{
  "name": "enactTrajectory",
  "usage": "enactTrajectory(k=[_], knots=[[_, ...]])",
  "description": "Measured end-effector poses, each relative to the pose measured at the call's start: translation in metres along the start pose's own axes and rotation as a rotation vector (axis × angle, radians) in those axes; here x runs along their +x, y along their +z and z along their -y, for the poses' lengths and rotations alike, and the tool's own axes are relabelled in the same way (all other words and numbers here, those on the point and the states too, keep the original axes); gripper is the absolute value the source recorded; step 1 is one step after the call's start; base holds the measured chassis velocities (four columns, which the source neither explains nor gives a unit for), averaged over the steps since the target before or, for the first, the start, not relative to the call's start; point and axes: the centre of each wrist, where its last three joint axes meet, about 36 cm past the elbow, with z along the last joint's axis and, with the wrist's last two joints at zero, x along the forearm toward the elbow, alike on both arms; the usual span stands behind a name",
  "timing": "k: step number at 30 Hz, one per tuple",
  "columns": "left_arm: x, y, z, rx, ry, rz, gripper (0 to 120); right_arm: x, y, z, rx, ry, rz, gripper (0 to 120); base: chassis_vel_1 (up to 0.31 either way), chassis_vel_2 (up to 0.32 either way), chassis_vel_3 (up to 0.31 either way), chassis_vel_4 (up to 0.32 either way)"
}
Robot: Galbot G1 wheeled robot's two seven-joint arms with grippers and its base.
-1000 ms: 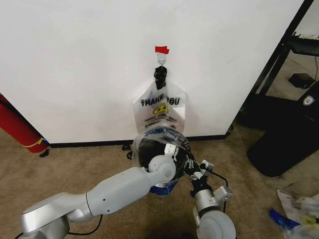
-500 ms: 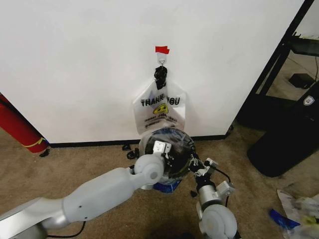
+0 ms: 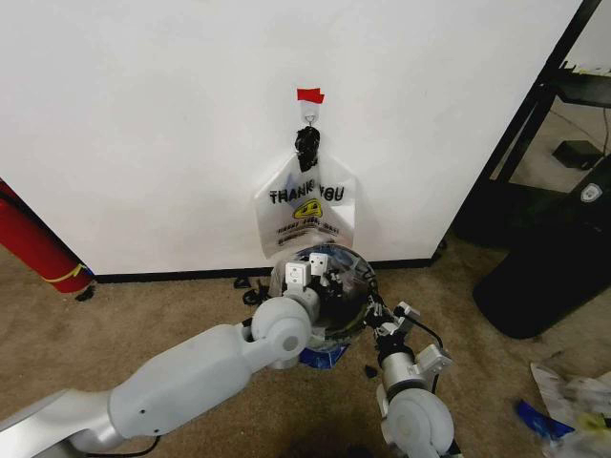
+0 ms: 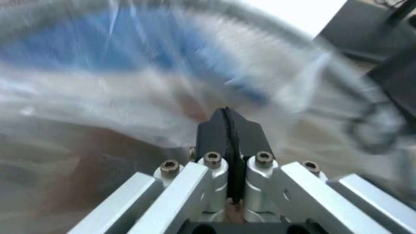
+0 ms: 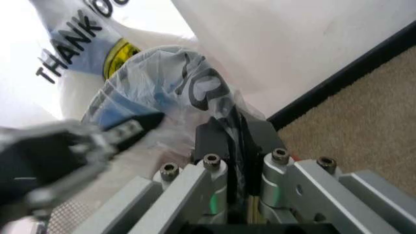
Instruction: Pick up the garbage bag from the wall and place it over the trash bin.
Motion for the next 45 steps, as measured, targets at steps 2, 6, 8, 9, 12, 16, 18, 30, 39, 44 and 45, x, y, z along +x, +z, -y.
enactTrajectory(k=[2,6,8,9,12,16,18,30,39,44,45], knots=[[-0.011,0.005,0.0,-0.012,-0.022,-0.016,0,0.002,-0.002,-0.001,0.0,-0.005,0.003,1,0.0,0.0,0.0,0.0],[-0.025,0.012,-0.004,-0.034,-0.061,-0.051,0,0.005,-0.003,-0.003,-0.001,-0.013,0.003,1,0.0,0.0,0.0,0.0],[-0.032,0.016,-0.006,-0.05,-0.081,-0.069,0,0.006,-0.002,-0.004,0.002,-0.019,0.003,1,0.0,0.0,0.0,0.0],[-0.033,0.016,-0.006,-0.052,-0.084,-0.072,0,0.007,-0.002,-0.005,0.005,-0.021,0.003,1,0.0,0.0,0.0,0.0],[-0.036,0.017,-0.006,-0.055,-0.09,-0.076,0,0.007,-0.001,-0.005,0.012,-0.025,0.005,1,0.0,0.0,0.0,0.0],[-0.045,0.015,-0.004,-0.062,-0.104,-0.089,0,0.012,0.004,-0.007,0.053,-0.051,0.012,1,0.0,0.0,0.0,0.0],[-0.046,0.016,-0.005,-0.072,-0.108,-0.095,0,0.013,0.004,-0.008,0.059,-0.056,0.014,1,0.0,0.0,0.0,0.0],[-0.007,0.006,-0.012,-0.11,-0.076,-0.083,0,0.004,0.005,0.001,0.074,-0.034,0.03,1,0.0,0.0,0.0,0.0],[-0.011,0.008,0.002,-0.102,-0.042,-0.149,0,0.005,0.011,0.002,0.114,-0.055,0.038,1,0.0,0.0,0.0,0.0],[-0.025,0.01,0.013,-0.113,-0.04,-0.171,0,0.01,0.015,0.001,0.132,-0.069,0.039,1,0.0,0.0,0.0,0.0],[-0.028,0.011,0.015,-0.117,-0.041,-0.176,0,0.011,0.016,0.0,0.135,-0.073,0.038,1,0.0,0.0,0.0,0.0]])
